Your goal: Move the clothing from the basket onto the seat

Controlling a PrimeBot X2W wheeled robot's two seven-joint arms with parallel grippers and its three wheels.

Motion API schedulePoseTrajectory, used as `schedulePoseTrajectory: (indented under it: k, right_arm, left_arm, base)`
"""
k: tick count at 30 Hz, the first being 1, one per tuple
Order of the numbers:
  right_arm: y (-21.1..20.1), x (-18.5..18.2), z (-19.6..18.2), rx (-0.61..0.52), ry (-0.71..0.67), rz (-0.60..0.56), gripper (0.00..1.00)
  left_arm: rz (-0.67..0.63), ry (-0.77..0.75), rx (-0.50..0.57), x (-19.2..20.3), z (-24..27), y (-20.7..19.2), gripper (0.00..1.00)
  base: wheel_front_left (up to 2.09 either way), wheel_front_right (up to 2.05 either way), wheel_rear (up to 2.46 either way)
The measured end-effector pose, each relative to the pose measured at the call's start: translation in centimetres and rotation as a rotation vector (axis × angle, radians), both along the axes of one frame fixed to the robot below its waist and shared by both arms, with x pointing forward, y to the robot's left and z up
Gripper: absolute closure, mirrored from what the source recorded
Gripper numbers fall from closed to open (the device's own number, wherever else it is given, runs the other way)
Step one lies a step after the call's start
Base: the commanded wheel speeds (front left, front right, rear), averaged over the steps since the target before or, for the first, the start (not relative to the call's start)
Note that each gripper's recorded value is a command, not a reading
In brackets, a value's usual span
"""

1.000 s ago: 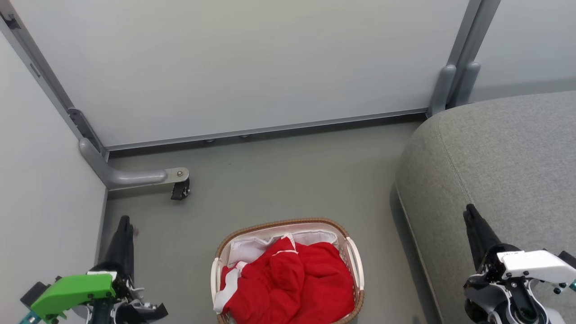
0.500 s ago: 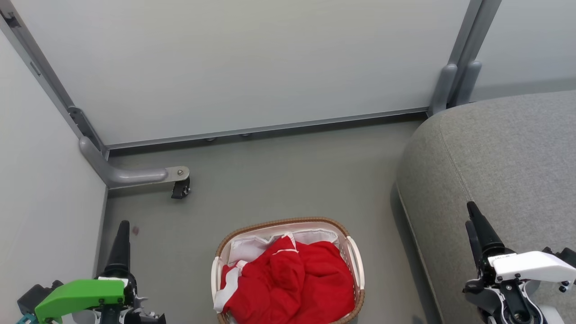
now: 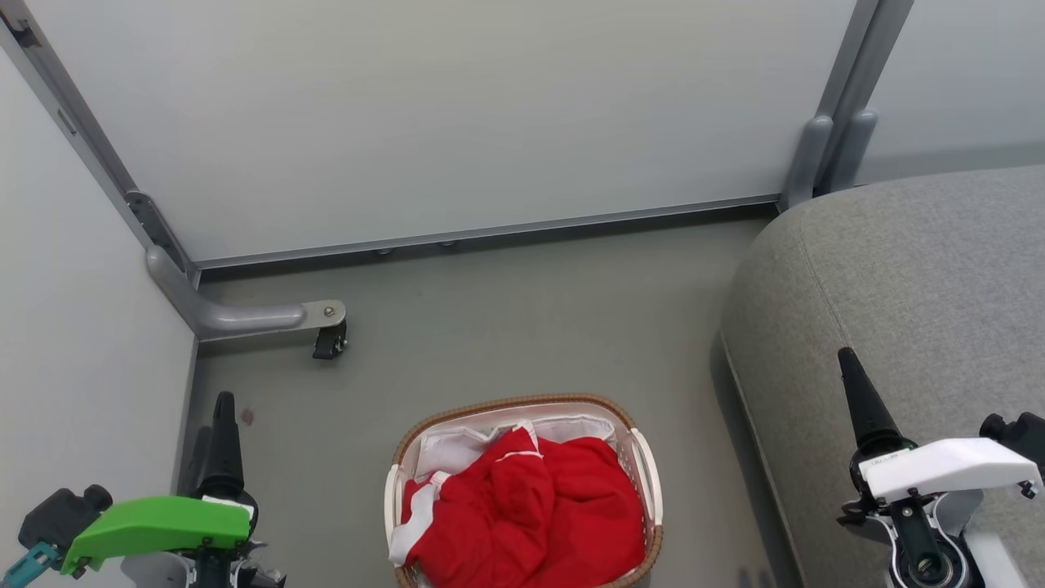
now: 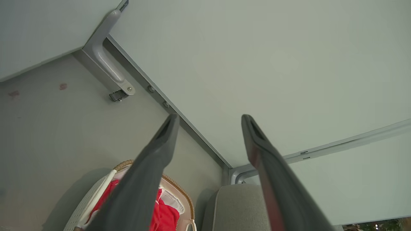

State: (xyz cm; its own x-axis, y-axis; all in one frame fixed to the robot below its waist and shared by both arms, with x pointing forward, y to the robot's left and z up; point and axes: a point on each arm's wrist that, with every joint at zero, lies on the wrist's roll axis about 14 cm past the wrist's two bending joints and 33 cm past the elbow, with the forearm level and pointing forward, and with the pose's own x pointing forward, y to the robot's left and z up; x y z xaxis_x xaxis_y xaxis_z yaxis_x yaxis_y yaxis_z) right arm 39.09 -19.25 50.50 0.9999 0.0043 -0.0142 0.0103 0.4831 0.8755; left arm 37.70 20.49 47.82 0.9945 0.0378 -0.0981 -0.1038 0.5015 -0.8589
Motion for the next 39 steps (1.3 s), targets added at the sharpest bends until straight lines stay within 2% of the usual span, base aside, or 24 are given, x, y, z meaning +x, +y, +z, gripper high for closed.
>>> schedulePoseTrajectory:
  k: [17,39]
  right_arm:
    - [1.2,0.4,1.1,-0.291,-0.051,0.042,0.0]
    - [1.9,0.1,1.9,-0.565,-0.109,0.055,0.0]
  left_arm:
    - [-0.051,-0.004,0.311,0.0,0.1,-0.7,0.0]
    - [-0.088,-0.008,0.596,-0.5,-0.1,-1.2,0.0]
  base:
    - [0.0,0.0,0.0]
    - [0.0,0.0,0.0]
